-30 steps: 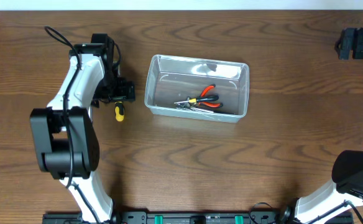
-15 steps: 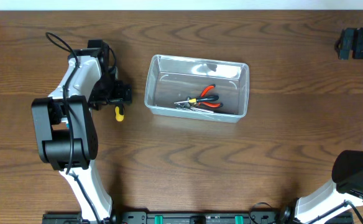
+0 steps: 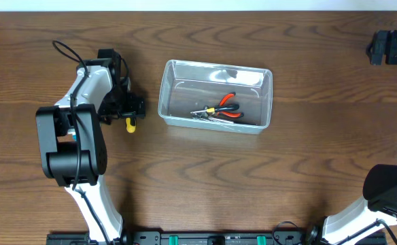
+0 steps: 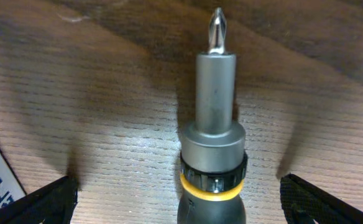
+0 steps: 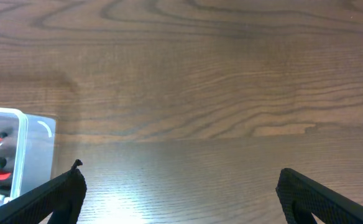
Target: Pack container
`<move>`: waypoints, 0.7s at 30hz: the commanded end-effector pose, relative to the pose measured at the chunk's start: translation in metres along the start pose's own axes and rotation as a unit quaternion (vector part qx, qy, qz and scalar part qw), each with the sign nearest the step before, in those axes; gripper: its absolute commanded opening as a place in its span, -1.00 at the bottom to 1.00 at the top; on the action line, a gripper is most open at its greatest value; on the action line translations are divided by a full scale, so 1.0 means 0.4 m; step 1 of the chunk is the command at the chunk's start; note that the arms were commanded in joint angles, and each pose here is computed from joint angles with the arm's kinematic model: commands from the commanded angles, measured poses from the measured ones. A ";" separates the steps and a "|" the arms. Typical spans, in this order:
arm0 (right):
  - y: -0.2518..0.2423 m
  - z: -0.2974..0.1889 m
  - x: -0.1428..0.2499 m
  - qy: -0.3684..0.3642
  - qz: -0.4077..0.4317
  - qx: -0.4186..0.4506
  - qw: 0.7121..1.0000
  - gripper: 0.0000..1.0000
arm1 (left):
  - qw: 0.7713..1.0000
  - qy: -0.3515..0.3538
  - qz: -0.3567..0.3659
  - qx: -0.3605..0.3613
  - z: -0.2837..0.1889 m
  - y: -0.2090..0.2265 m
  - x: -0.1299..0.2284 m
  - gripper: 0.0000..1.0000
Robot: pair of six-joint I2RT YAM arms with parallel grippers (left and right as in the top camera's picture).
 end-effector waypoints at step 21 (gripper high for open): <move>0.009 -0.005 -0.001 -0.003 0.004 -0.005 1.000 0.98 | 1.000 0.016 -0.009 0.002 0.034 -0.002 0.025 0.39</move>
Point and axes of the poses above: each gripper's point midway between its finger pads, its own z axis out along the fingers, its own y axis along the line the jaws close on, x = y × z, the point moved 5 cm from there along -z, back along the fingers, and after that the axes turned 8 degrees about z, right-handed, at the moved point
